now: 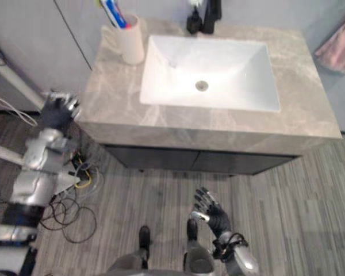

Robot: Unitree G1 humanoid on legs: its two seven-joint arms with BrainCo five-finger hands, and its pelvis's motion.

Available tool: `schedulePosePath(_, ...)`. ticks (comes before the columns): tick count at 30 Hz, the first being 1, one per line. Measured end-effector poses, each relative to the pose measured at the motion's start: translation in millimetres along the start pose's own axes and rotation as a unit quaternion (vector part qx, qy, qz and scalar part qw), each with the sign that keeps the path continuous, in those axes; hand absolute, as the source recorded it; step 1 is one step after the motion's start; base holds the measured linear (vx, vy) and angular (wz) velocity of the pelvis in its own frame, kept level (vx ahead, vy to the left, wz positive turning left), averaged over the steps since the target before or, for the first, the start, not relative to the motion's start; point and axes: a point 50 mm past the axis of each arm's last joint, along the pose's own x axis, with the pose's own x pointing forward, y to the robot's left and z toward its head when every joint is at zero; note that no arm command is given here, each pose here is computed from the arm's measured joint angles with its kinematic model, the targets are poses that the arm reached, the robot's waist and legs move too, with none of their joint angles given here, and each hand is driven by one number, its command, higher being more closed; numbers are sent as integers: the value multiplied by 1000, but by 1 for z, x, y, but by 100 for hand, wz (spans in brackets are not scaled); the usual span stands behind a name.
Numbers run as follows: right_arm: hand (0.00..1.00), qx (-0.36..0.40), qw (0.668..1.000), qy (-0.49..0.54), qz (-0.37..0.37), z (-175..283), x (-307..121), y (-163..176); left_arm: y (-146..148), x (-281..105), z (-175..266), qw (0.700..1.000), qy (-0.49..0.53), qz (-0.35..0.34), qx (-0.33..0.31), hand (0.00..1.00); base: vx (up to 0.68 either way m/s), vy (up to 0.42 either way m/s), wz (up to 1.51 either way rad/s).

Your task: Organize washtable

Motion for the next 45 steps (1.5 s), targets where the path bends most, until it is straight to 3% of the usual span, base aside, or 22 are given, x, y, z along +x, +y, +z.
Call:
schedulePosePath(3,0,-2,997,5,-75,-5,-5,-27,15,-49,-21,997,29,55,-34,100,49,1,17)
schedulePosePath(4,0,-4,994,15,-107,-10,-9,-37,16,-70,-32,995,47,78,-53,0,14,1,16)
schedulePosePath(10,0,14,972,65,-227,-37,-30,-74,20,-155,-84,967,168,165,-97,0,-38,0,10)
schedulePosePath(15,0,36,950,118,-288,-66,-61,-87,19,-232,-136,914,315,232,-102,0,-84,-10,5)
schedulePosePath(18,0,60,939,152,-303,-88,-72,-81,11,-285,-167,858,421,280,-96,0,-73,6,0)
schedulePosePath(22,0,95,909,221,-340,-127,-92,-67,0,-349,-191,759,547,345,-75,0,-19,0,0)
schedulePosePath(28,0,136,856,296,-400,-161,-126,-60,9,-392,-186,670,630,393,-5,0,0,0,0)
schedulePosePath(38,0,137,846,340,-387,-170,-123,-57,19,-380,-191,666,692,267,80,0,5,-4,3)
schedulePosePath(45,0,141,844,351,-380,-171,-116,-56,21,-378,-192,663,699,254,87,0,22,8,7)
